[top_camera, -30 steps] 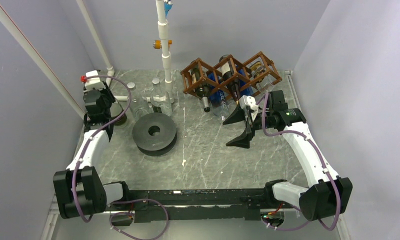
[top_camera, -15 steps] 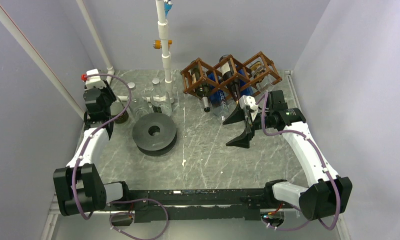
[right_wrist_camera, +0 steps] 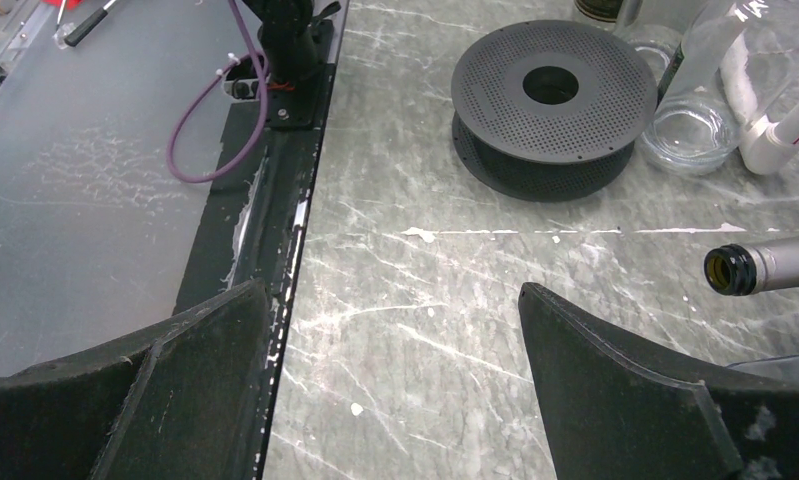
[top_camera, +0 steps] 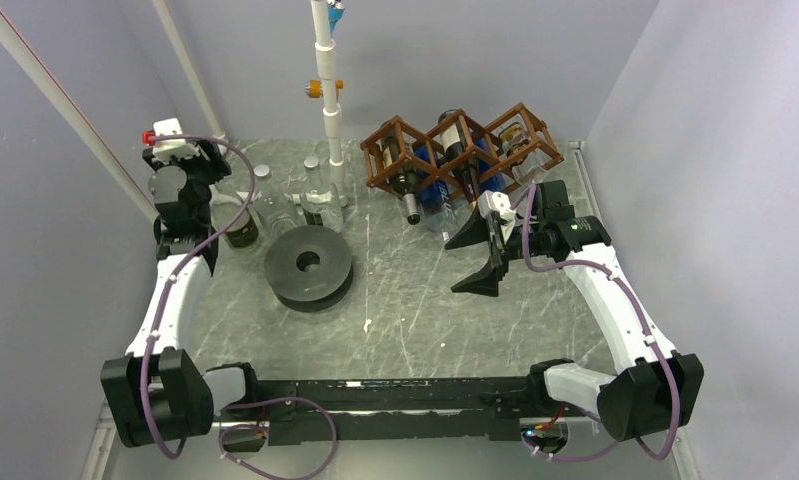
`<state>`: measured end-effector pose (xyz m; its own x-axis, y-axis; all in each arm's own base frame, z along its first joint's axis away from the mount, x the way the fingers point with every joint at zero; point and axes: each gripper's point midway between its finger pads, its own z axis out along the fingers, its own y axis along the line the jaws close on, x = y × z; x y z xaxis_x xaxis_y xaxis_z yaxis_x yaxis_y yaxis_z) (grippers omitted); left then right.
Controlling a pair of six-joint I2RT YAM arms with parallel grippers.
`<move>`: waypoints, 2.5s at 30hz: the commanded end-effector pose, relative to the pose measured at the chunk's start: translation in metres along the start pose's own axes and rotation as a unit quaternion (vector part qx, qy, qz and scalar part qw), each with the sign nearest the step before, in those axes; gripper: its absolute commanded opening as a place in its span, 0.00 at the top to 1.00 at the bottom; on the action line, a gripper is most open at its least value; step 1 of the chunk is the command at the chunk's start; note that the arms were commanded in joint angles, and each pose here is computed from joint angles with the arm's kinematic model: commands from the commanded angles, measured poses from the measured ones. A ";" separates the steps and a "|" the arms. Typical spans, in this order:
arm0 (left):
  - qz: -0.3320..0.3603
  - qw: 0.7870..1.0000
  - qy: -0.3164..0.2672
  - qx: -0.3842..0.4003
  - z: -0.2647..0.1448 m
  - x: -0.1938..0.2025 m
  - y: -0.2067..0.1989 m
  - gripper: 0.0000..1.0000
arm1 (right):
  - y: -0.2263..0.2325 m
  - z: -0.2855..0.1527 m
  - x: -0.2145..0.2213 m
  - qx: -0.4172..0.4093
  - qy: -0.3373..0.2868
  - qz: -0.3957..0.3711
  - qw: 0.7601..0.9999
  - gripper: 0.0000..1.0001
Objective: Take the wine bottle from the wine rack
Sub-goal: Place the wine bottle at the center of the board, then pick up the wine bottle from the wine rack.
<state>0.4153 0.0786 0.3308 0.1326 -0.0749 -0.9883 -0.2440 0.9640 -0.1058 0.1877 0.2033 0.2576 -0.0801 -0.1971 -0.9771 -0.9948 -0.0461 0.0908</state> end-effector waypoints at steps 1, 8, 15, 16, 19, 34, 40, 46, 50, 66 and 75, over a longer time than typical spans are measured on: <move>-0.015 0.998 -0.050 0.020 -0.010 -0.047 -0.008 0.27 | 0.001 0.000 -0.003 -0.003 -0.001 -0.017 1.000 0.00; -0.046 0.997 -0.034 0.052 -0.035 -0.057 -0.021 0.03 | 0.001 0.000 -0.002 0.000 0.003 -0.021 1.000 0.00; -0.106 0.990 -0.009 0.093 -0.060 -0.061 -0.039 0.00 | -0.002 -0.003 0.001 0.011 0.013 -0.028 0.999 0.00; -0.112 0.989 -0.005 0.100 -0.063 -0.061 -0.042 0.01 | -0.003 -0.003 0.001 0.014 0.015 -0.029 0.999 0.00; -0.135 0.984 0.014 0.113 -0.075 -0.059 -0.048 0.00 | -0.005 -0.006 0.002 0.020 0.017 -0.029 0.999 0.00; -0.174 0.954 0.084 0.229 -0.130 -0.025 -0.087 0.00 | -0.032 -0.035 0.008 0.088 0.012 -0.009 0.996 0.00; -0.166 0.930 0.102 0.311 -0.156 -0.010 -0.111 0.00 | -0.047 -0.057 0.012 0.133 0.002 0.008 0.991 0.00; -0.136 0.907 0.146 0.370 -0.179 0.029 -0.128 0.00 | -0.062 -0.073 0.020 0.166 0.001 0.029 0.986 0.00; -0.132 0.891 0.187 0.393 -0.193 0.054 -0.133 0.01 | -0.071 -0.083 0.026 0.190 0.008 0.040 0.981 0.00; -0.100 0.913 0.187 0.347 -0.203 0.061 -0.114 0.01 | -0.112 -0.110 0.025 0.277 0.064 0.082 0.955 0.00; -0.099 0.914 0.186 0.346 -0.204 0.061 -0.113 0.00 | -0.136 -0.063 0.004 0.271 0.126 0.089 0.950 0.00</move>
<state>0.2542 -0.0891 0.2593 -0.2810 -0.2383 -0.9296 0.4322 0.8334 -0.3443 0.3109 0.1240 0.2382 -0.3162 -0.3409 -0.8853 -0.8668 0.4831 0.1235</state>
